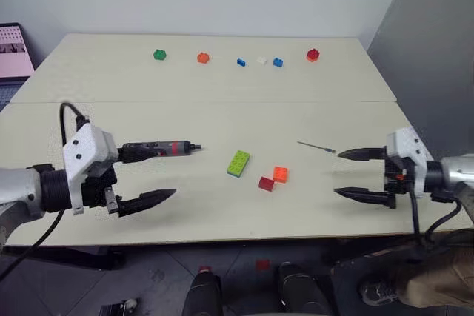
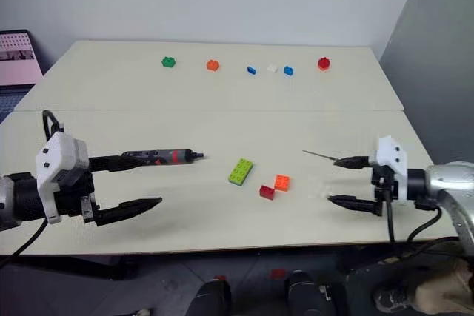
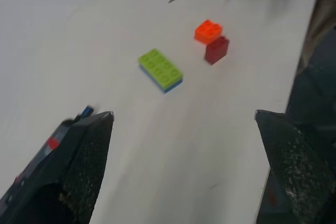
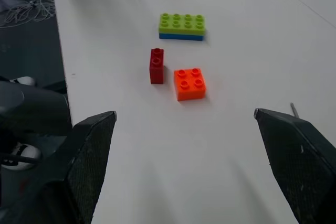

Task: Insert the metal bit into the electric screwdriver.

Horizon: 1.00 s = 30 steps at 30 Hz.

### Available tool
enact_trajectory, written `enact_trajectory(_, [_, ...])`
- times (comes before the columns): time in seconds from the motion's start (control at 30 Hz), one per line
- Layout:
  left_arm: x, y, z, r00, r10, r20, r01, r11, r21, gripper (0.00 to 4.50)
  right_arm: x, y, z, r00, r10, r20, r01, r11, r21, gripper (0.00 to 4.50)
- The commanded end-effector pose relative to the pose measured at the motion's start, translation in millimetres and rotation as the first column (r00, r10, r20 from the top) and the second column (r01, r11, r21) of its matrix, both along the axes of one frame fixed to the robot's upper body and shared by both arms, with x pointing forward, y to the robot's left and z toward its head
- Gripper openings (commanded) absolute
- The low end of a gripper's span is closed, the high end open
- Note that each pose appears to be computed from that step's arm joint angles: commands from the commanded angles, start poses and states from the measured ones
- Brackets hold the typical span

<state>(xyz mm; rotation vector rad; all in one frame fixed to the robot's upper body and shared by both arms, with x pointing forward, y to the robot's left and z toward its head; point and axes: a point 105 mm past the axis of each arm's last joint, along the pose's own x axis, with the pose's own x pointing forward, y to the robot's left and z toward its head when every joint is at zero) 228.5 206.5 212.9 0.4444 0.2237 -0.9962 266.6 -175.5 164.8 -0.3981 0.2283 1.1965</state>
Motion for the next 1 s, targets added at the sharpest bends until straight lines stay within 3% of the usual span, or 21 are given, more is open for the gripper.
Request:
enact_trajectory(0.03, [-1.2,-15.9,11.0,0.995,-0.097,0.038,0.098,0.995,-0.031,4.50,3.2,18.4,2.2,0.999,0.035,0.034,-0.035,0.999,-0.005,4.44])
enact_trajectory(0.23, [-3.2,-25.4,-0.6,0.983,-0.178,0.053,0.181,0.981,-0.065,4.50,9.8,33.5,-9.1,0.997,0.070,0.020,-0.069,0.997,-0.019,4.44])
enact_trajectory(0.47, [-3.7,-20.7,-12.0,0.978,-0.208,0.018,0.208,0.978,-0.006,4.50,20.4,50.5,-19.9,0.996,0.094,0.007,-0.094,0.994,-0.056,4.44])
enact_trajectory(1.0, [-9.3,-39.7,-21.0,0.949,-0.314,-0.009,0.314,0.949,-0.018,4.50,67.0,78.4,-54.5,0.994,0.104,0.031,-0.097,0.980,-0.174,4.44])
